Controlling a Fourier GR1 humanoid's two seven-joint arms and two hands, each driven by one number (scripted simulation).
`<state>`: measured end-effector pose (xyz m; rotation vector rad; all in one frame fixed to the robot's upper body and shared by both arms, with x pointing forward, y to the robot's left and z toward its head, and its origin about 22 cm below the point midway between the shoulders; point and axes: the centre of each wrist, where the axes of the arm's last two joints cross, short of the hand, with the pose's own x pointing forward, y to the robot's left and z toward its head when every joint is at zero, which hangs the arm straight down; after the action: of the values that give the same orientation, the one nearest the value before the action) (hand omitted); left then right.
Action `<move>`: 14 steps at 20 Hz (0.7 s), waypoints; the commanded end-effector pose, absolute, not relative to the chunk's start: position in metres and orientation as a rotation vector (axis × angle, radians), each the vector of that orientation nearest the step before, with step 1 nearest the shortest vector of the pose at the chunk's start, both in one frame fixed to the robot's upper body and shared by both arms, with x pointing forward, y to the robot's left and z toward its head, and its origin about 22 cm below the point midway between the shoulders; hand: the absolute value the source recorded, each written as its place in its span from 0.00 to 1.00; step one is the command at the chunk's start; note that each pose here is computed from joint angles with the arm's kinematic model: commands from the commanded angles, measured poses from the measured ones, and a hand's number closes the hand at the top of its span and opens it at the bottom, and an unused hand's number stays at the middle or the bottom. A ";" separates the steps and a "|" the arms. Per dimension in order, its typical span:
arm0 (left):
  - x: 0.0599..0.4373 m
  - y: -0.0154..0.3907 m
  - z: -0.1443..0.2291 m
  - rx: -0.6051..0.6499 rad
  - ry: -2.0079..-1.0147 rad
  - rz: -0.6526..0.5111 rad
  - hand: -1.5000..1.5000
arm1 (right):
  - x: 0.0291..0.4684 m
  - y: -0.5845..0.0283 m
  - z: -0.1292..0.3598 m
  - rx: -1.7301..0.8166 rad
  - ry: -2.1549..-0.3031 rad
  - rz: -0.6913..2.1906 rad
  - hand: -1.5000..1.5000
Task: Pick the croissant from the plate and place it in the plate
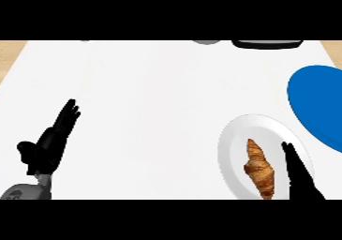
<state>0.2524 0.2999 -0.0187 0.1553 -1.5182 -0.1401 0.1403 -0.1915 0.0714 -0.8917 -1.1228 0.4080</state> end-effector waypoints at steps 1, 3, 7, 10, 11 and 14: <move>0.258 0.293 -0.019 0.150 -1.514 -0.146 0.50 | 0.149 -0.178 0.088 -0.902 -0.990 0.449 0.00; 0.261 0.295 -0.025 0.164 -1.513 -0.141 0.50 | 0.161 -0.198 0.090 -0.896 -0.947 0.462 0.00; 0.252 0.290 -0.019 0.157 -1.506 -0.122 0.50 | 0.161 -0.179 0.077 -0.916 -0.890 0.492 0.00; 0.260 0.311 -0.018 0.155 -1.521 -0.143 0.50 | 0.183 -0.198 0.088 -0.927 -0.817 0.523 0.00; 0.250 0.294 -0.040 0.141 -1.514 -0.151 0.50 | 0.171 -0.183 0.066 -0.898 -0.828 0.542 0.00; 0.249 0.298 -0.028 0.152 -1.517 -0.136 0.50 | 0.186 -0.192 0.059 -0.873 -0.809 0.536 0.00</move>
<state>0.2504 0.3025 -0.0270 0.1557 -1.5225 -0.1441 0.1698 -0.1904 0.0699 -0.8946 -0.8704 0.5199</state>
